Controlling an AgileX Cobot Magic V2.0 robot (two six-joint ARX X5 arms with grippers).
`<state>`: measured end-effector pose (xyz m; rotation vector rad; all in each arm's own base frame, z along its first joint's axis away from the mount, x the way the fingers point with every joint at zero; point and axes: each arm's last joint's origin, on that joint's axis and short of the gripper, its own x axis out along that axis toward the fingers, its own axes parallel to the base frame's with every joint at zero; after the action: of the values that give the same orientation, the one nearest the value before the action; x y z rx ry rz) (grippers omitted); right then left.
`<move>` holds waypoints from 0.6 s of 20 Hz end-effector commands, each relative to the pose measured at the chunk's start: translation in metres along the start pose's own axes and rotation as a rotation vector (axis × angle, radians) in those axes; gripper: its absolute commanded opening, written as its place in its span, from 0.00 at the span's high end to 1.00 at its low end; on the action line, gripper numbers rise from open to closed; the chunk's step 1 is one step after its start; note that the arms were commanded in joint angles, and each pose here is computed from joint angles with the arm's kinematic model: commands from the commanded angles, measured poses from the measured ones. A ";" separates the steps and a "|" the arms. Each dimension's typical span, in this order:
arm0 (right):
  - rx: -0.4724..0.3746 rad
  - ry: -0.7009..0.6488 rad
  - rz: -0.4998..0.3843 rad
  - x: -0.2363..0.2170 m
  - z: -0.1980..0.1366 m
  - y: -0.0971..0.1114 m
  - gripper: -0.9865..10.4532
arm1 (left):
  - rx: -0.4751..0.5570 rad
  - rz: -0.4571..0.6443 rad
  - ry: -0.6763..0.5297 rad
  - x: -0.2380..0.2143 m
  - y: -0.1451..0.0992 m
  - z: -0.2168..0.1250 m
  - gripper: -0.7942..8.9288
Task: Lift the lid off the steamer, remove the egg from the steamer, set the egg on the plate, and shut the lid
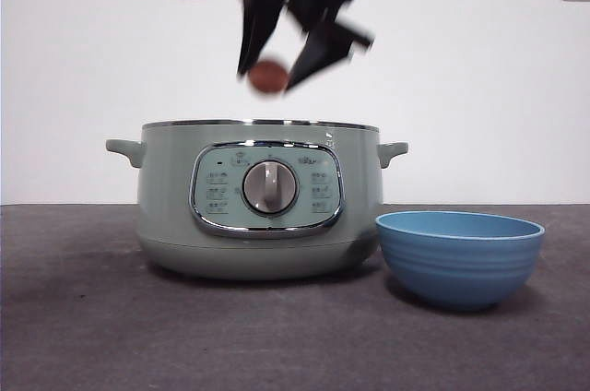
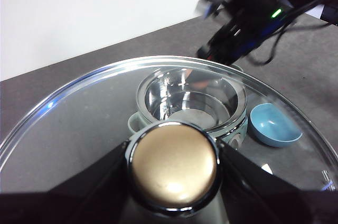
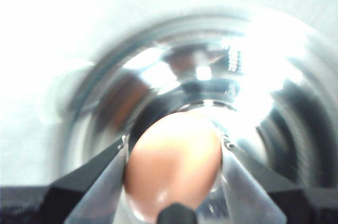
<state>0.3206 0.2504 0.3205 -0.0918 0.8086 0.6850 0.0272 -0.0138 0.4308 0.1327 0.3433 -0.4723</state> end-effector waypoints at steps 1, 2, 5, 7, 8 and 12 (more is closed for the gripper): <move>-0.059 -0.036 -0.044 -0.051 0.003 0.006 0.92 | 0.009 0.001 -0.070 -0.005 0.000 0.005 0.93; -0.072 -0.041 -0.079 -0.074 0.001 0.007 0.92 | 0.009 0.002 -0.075 -0.005 0.000 0.005 0.93; -0.094 -0.010 -0.168 -0.129 -0.012 0.006 0.92 | 0.009 0.000 -0.082 -0.002 0.000 0.008 0.93; -0.094 0.033 -0.187 -0.155 -0.023 0.001 0.92 | 0.010 -0.034 -0.085 0.002 -0.001 0.011 0.93; -0.085 0.042 -0.197 -0.164 -0.027 -0.002 0.92 | 0.011 -0.056 -0.088 0.004 -0.001 0.012 0.93; -0.047 0.067 -0.232 -0.171 -0.056 -0.016 0.92 | 0.011 -0.074 -0.077 0.010 -0.002 0.015 0.93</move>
<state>0.2096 0.1279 0.4048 -0.2329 0.8087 0.4851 0.0411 -0.0238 0.4345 0.1179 0.3424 -0.5502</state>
